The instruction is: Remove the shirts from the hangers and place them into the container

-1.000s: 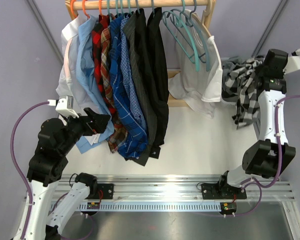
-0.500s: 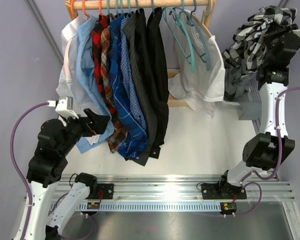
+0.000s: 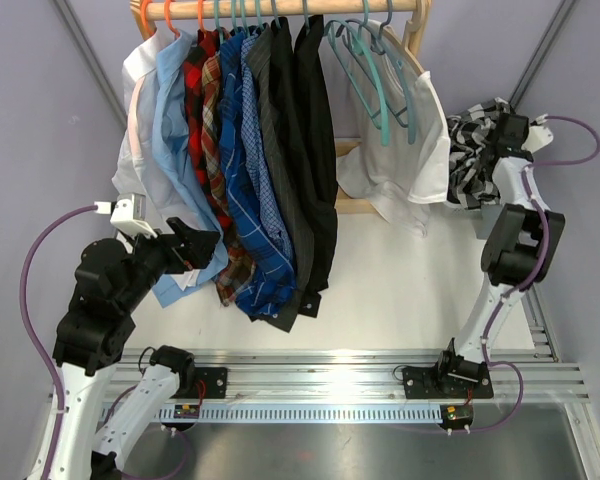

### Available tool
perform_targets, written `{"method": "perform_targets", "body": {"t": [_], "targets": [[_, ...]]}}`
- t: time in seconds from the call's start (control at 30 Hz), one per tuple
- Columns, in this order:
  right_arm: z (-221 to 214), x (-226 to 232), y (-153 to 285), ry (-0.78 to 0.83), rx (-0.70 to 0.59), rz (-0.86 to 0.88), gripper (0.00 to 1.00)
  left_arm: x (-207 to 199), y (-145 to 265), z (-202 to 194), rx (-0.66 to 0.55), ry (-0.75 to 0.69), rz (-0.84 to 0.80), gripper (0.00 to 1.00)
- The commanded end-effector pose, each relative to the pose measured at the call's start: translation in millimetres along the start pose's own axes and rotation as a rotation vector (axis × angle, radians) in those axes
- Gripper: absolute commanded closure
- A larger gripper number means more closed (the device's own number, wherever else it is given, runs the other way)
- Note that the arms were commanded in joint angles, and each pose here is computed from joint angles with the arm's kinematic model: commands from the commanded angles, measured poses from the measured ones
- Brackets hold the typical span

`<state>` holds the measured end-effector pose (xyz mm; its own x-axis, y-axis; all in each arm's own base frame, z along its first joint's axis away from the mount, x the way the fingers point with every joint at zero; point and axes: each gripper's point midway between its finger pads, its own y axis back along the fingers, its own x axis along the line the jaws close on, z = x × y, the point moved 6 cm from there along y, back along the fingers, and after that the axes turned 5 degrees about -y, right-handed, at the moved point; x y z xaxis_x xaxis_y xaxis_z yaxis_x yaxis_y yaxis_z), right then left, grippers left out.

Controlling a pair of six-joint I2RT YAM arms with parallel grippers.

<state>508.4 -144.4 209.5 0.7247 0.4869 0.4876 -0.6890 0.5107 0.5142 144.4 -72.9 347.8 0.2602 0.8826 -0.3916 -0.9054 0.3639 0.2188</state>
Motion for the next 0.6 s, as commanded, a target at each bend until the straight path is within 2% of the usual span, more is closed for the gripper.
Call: {"method": "perform_targets", "body": {"t": [0.0, 0.07, 0.1, 0.17, 0.2, 0.23, 0.27, 0.3, 0.37, 0.53, 0.57], "targets": [[-34.7, -27.0, -21.0, 0.045, 0.177, -0.212, 1.0, -5.2, 3.8, 3.6, -0.024, 0.003, -0.037, 0.01], [-48.3, -28.9, -41.8, 0.084, 0.252, -0.269, 1.0, -4.4, 5.5, 3.2, -0.026, 0.002, -0.032, 0.01], [-56.9, -37.9, -38.3, 0.108, 0.314, -0.324, 1.0, -3.9, 6.3, 3.0, -0.028, 0.002, -0.027, 0.01], [-55.1, -34.9, -33.7, 0.102, 0.316, -0.309, 1.0, -2.8, 7.3, 2.2, -0.03, -0.001, -0.022, 0.01], [-47.6, -23.4, -32.8, 0.073, 0.274, -0.24, 0.96, -1.8, 8.3, 1.4, -0.032, -0.003, -0.016, 0.01], [-41.4, -16.0, -26.7, 0.056, 0.252, -0.18, 0.86, -1.4, 8.8, 1.0, -0.032, -0.004, -0.014, 0.01], [-31.2, -13.4, -4.7, 0.043, 0.227, -0.127, 0.49, -0.6, 8.8, 0.4, -0.029, -0.008, -0.009, 0.01], [-16.3, -0.7, 2.2, 0.004, 0.16, -0.054, 0.3, -0.3, 9.2, 0.1, -0.026, -0.009, -0.007, 0.01], [11.4, 21.7, 38.7, 0.011, 0.091, 0.072, 0.01, 1.0, 8.9, -1.5, -0.026, -0.015, -0.003, 0.01], [60.6, 59.8, 131.4, 0.092, -0.095, 0.236, 0.01, -1.0, 6.8, -4.2, -0.027, -0.022, -0.035, 0.01], [65.5, 61.0, 164.6, 0.09, -0.135, 0.286, 0.0, -1.4, 6.6, -4.1, -0.03, -0.022, -0.039, 0.01]]}}
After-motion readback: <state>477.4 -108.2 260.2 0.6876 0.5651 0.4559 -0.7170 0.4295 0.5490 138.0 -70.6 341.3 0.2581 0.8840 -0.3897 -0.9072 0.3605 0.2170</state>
